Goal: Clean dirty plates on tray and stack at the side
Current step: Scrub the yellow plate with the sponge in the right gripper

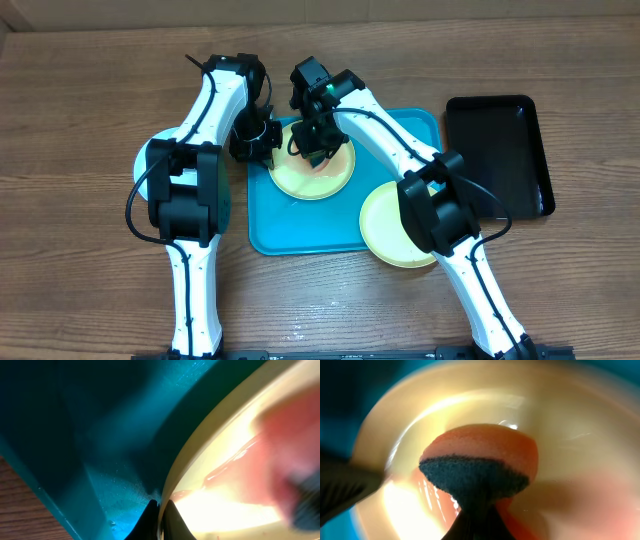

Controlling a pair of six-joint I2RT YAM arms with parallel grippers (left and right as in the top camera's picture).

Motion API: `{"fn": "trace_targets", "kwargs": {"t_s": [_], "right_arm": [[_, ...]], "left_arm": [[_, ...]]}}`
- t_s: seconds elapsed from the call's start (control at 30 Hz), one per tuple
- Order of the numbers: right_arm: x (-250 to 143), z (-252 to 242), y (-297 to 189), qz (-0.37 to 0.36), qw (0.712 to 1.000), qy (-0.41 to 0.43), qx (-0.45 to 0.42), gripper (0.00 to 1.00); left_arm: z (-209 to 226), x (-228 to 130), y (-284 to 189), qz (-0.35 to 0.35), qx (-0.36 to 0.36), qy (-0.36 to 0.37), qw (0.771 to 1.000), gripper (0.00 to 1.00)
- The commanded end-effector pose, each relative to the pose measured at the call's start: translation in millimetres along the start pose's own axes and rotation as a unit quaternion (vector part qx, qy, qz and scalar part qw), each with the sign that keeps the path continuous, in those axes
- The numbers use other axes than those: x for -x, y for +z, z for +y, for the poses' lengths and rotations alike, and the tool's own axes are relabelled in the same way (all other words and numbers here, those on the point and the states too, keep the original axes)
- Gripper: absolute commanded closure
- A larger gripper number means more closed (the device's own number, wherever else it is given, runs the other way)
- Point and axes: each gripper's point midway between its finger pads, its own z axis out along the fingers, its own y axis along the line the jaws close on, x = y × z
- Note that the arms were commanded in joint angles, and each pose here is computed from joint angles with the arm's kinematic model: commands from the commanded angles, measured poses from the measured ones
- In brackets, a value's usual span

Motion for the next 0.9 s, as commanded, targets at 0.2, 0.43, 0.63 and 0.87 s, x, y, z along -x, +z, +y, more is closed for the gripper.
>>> {"fn": "trace_targets", "kwargs": {"t_s": [0.2,0.43,0.63,0.87], "right_arm": [[-41,-46,1,0.094,0.995,0.031,-0.014,0.96],[-36,-99,-7,0.073,0.984,0.059,-0.153,0.96],[-10,-102,-10,0.014,0.982,0.069,-0.175,0.96],[30,-88,-72,-0.098,0.976,0.068,-0.181,0.96]], "left_arm": [[3,-1,10,0.01,0.007,0.009,1.0,0.96],[3,0,10,0.009,0.007,0.009,1.0,0.96],[3,0,10,0.009,0.007,0.009,1.0,0.96],[3,1,10,0.007,0.008,0.009,1.0,0.96]]}}
